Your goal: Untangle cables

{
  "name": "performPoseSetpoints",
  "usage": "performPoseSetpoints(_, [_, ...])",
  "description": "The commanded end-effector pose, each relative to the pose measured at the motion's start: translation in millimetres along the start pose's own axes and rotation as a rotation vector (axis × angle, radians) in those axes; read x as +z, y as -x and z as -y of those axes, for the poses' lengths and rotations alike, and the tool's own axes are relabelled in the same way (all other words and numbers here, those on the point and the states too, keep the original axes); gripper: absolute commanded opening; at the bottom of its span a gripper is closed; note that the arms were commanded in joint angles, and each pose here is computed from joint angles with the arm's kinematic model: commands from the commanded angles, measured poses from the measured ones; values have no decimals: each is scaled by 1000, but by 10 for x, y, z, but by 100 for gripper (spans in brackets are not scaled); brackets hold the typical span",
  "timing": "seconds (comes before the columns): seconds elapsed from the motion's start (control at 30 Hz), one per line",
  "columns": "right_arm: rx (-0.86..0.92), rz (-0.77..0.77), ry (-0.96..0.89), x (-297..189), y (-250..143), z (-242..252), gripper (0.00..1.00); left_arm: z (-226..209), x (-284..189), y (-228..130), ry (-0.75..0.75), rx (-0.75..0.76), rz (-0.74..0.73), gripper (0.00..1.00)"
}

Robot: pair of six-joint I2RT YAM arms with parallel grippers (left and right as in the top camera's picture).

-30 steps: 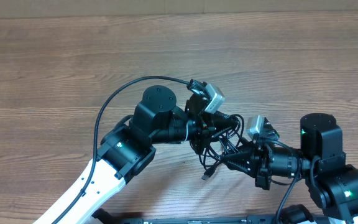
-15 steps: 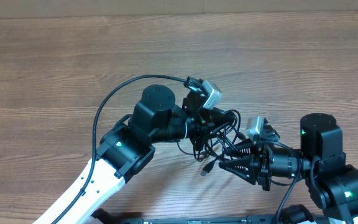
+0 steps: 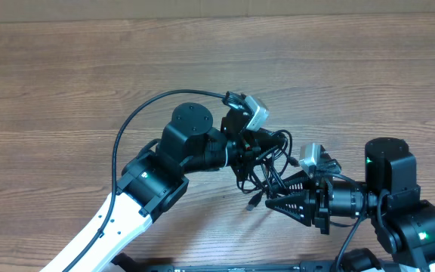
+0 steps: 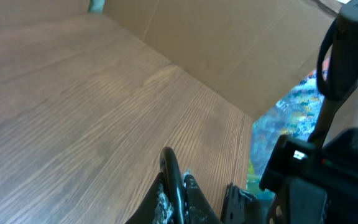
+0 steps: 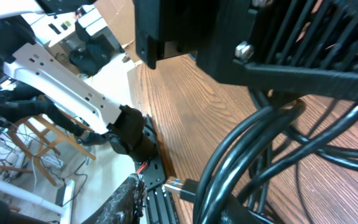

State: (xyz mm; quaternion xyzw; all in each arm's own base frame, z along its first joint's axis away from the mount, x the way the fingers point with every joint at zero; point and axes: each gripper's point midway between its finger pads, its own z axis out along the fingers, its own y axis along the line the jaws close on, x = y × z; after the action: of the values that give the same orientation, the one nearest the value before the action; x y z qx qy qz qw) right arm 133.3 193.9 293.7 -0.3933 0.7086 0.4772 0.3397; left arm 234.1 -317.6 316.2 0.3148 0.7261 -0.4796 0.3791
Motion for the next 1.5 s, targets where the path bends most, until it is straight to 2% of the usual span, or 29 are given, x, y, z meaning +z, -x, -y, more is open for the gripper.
performPoseSetpoints(0.0, [-39,24,46,-30,85,-138,31,139,-13,126,-60,2,36,4])
performPoseSetpoints(0.2, [-62,35,40,-31,123,-126,35,444,24,156,-172,24,46,4])
performPoseSetpoints(0.43, [-136,72,32,-37,245,-110,36,458,41,97,-172,12,24,4])
performPoseSetpoints(0.47, [-146,78,31,-38,263,-109,31,456,41,93,-171,11,22,4])
performPoseSetpoints(0.53, [-161,85,30,-40,287,-108,4,454,41,92,-171,11,22,4])
performPoseSetpoints(0.6, [-157,85,33,-40,286,-114,4,414,45,99,-150,7,27,4])
performPoseSetpoints(0.63, [-156,85,39,-40,285,-123,4,360,52,102,-120,0,32,4])
performPoseSetpoints(0.73, [-156,93,106,-50,288,-238,4,-34,55,71,95,-69,47,4])
performPoseSetpoints(0.93, [-158,99,146,-60,291,-310,4,-903,-267,-24,528,-386,137,4])
performPoseSetpoints(1.03, [-156,98,146,-65,283,-319,4,-1246,-516,-90,668,-568,199,4])
performPoseSetpoints(1.17, [-151,96,146,-66,273,-324,4,-1577,-823,-175,762,-785,266,4])
performPoseSetpoints(1.23, [-150,95,145,-66,272,-323,4,-1650,-904,-173,754,-839,278,4])
performPoseSetpoints(1.33, [-143,87,105,-55,260,-253,4,-1654,-940,-116,665,-859,258,4])
performPoseSetpoints(1.47, [-93,43,-23,-39,163,-31,5,-1500,-867,22,512,-688,189,4])
